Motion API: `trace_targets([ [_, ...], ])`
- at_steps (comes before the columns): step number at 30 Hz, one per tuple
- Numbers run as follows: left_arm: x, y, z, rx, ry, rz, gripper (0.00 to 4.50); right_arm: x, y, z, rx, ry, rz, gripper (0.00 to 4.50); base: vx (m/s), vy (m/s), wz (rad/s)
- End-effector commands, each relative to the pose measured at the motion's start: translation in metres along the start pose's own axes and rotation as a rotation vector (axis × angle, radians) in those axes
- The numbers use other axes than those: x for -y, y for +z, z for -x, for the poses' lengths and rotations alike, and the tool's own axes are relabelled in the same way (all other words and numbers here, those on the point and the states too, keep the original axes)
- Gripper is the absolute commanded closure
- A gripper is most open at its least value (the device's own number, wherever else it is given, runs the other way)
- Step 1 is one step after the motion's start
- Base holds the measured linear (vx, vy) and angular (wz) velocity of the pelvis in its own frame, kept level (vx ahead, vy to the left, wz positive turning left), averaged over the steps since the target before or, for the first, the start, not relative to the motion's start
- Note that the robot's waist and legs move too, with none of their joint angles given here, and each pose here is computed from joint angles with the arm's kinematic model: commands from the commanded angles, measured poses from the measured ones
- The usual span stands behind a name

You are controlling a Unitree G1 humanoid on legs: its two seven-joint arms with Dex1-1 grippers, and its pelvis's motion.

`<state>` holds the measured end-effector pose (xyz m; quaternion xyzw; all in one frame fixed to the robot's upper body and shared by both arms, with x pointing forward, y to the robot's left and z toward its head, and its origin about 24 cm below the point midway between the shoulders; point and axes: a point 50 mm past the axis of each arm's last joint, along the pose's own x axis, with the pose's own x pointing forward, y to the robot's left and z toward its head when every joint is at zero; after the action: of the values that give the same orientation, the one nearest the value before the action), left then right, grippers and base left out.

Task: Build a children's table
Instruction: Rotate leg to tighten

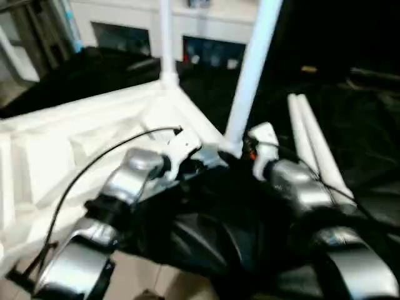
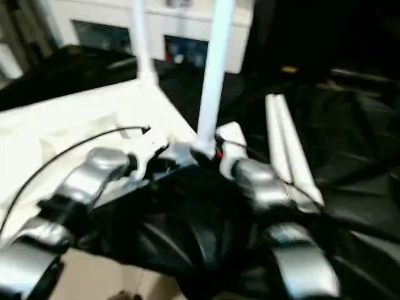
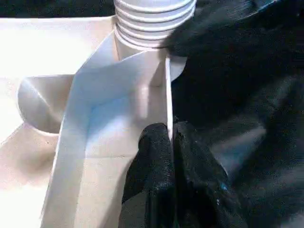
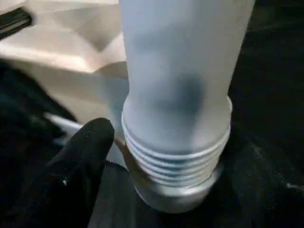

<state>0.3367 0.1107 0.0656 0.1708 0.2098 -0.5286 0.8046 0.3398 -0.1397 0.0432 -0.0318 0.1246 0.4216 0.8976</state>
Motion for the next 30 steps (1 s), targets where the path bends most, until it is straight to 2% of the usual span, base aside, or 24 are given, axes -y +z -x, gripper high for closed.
trace_targets([
  [1, 0.013, 0.023, -0.004, 0.112, -0.135, -0.093, 4.50, -0.011, 0.005, -0.002, 0.008, 0.123, 0.040, 0.70, 0.000, 0.000, 0.00],
  [5, 0.015, 0.015, 0.006, 0.086, -0.216, -0.152, 4.50, -0.018, 0.006, 0.013, -0.013, 0.224, 0.111, 0.70, 0.000, 0.000, 0.00],
  [9, 0.016, 0.010, 0.008, 0.067, -0.245, -0.165, 4.50, -0.021, 0.005, 0.018, -0.025, 0.253, 0.131, 0.70, 0.000, 0.000, 0.00],
  [12, 0.018, 0.007, 0.009, 0.060, -0.266, -0.165, 4.50, -0.024, 0.003, 0.022, -0.041, 0.278, 0.117, 0.70, 0.000, 0.000, 0.00],
  [13, 0.018, 0.007, 0.009, 0.059, -0.266, -0.166, 4.50, -0.024, 0.003, 0.022, -0.044, 0.278, 0.114, 0.94, 0.000, 0.000, 0.00],
  [17, 0.018, 0.006, 0.008, 0.061, -0.273, -0.166, 4.50, -0.026, 0.001, 0.024, -0.049, 0.291, 0.090, 1.08, 0.000, 0.000, 0.00],
  [18, 0.018, 0.006, 0.008, 0.061, -0.273, -0.166, 4.50, -0.026, 0.001, 0.023, -0.048, 0.291, 0.089, 1.30, 0.000, 0.000, 0.00],
  [23, 0.019, 0.003, 0.009, 0.058, -0.279, -0.158, 4.50, -0.030, -0.001, 0.023, -0.049, 0.305, 0.062, 1.66, 0.000, 0.000, 0.00],
  [30, 0.014, 0.002, 0.004, 0.066, -0.207, -0.107, 4.50, -0.030, -0.009, 0.017, -0.042, 0.231, -0.026, 1.75, 0.000, 0.000, 0.00],
])
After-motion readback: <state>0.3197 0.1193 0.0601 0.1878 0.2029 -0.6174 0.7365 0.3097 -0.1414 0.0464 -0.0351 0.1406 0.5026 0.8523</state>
